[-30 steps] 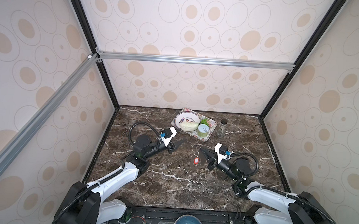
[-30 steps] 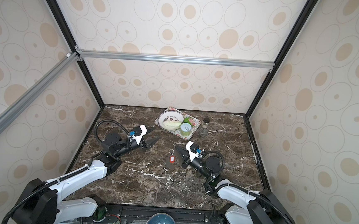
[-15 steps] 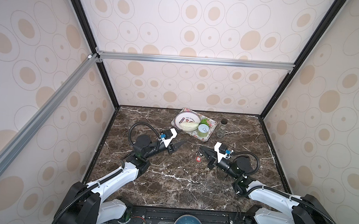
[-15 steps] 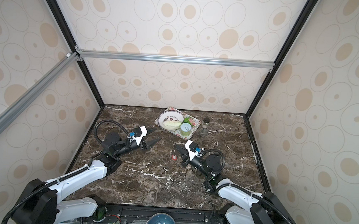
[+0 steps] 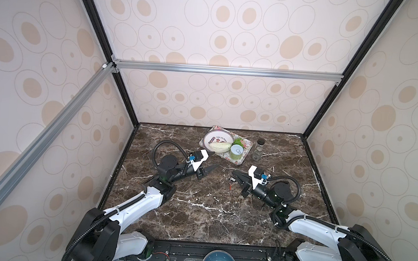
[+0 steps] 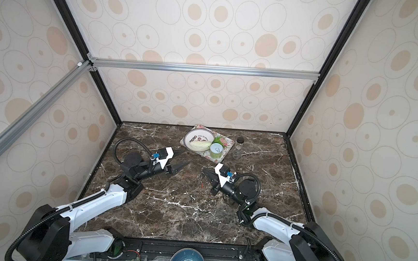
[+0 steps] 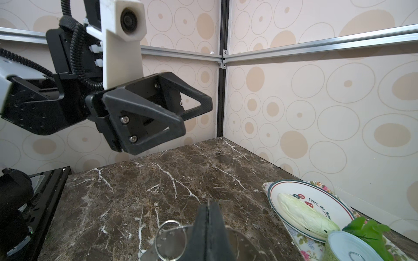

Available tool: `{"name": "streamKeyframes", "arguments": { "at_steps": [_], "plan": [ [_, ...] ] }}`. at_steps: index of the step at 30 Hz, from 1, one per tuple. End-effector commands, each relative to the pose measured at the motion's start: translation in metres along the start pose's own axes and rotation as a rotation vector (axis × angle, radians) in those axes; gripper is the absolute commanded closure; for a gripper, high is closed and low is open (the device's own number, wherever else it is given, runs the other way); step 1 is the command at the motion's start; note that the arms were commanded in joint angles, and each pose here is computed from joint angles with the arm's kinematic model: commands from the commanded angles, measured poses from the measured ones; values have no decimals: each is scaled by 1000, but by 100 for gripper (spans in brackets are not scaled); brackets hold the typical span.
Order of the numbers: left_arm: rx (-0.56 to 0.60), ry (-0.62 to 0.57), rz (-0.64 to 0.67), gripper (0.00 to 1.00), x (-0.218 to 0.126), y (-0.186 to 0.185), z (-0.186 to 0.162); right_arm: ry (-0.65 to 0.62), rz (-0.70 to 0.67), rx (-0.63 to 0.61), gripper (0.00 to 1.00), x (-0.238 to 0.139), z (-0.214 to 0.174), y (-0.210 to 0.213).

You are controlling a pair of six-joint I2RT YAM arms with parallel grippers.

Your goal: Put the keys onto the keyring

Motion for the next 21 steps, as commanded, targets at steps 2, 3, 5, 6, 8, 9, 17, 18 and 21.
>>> {"name": "streamKeyframes", "arguments": {
  "at_steps": [2,3,5,6,8,9,17,18,21],
  "plan": [
    [55,-34,-21,48,2,2,17,-85,41,-60,100,5,23,5],
    [55,-34,-19,48,1,1,17,-85,43,-60,100,5,22,6],
    [57,-39,-18,48,1,1,18,-93,38,-64,100,5,22,5],
    [60,-43,-21,48,1,1,19,-98,37,-67,100,4,23,5],
    [63,-46,-27,48,1,0,18,-104,38,-68,100,5,24,5],
    [58,-42,-27,48,2,1,17,-101,43,-67,100,6,24,5],
    [64,-30,-45,48,2,-3,17,-102,125,-68,100,13,26,14],
    [70,-34,-46,48,0,-4,19,-115,124,-69,100,12,28,14],
    [80,-41,-50,48,-3,-7,21,-149,115,-73,100,11,34,13]
  ]
}}
Point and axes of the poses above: each gripper's point midway between its finger pads, its own x axis out along the fingers, its own y axis along the line the jaws close on, z = x × y, the point moved 3 cm from there along -x, back along the fingers, and after that the axes turned 1 degree about -x, right-handed, at the moved point
